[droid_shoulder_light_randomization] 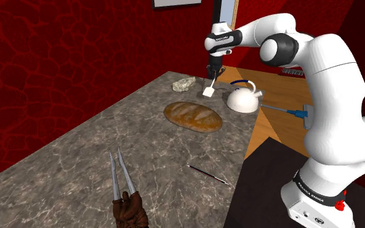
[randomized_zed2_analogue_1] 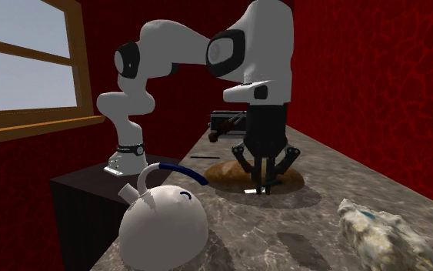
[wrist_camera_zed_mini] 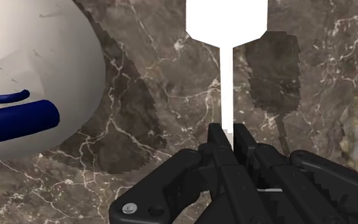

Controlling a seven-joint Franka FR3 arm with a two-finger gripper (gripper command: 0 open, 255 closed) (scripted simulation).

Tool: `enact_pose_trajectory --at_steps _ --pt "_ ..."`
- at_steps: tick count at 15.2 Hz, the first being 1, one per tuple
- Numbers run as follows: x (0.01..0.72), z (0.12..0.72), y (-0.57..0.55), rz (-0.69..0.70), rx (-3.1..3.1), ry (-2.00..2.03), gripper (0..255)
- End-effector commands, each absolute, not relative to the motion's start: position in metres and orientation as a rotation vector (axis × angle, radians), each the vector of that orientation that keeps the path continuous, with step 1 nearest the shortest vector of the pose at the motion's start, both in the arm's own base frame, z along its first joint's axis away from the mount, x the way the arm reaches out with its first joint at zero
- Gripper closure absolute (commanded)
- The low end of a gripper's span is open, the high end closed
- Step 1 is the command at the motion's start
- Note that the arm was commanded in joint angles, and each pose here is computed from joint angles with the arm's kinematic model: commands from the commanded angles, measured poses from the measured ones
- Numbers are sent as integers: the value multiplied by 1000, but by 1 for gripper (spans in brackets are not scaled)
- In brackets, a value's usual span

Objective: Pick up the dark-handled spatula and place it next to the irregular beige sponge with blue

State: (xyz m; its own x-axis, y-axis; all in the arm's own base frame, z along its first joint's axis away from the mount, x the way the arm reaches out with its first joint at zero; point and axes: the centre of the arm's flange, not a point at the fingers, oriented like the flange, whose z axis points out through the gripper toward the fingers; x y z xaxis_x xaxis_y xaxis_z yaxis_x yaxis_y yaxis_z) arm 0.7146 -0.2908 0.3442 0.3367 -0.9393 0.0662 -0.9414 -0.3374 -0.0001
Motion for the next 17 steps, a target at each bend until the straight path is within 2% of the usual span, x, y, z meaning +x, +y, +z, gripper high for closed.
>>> enact_pose_trajectory --at_steps 1,17 --pt "713 333 -291 85 2537 -1786 255" --pt "713 249 -291 85 2537 -1786 255"
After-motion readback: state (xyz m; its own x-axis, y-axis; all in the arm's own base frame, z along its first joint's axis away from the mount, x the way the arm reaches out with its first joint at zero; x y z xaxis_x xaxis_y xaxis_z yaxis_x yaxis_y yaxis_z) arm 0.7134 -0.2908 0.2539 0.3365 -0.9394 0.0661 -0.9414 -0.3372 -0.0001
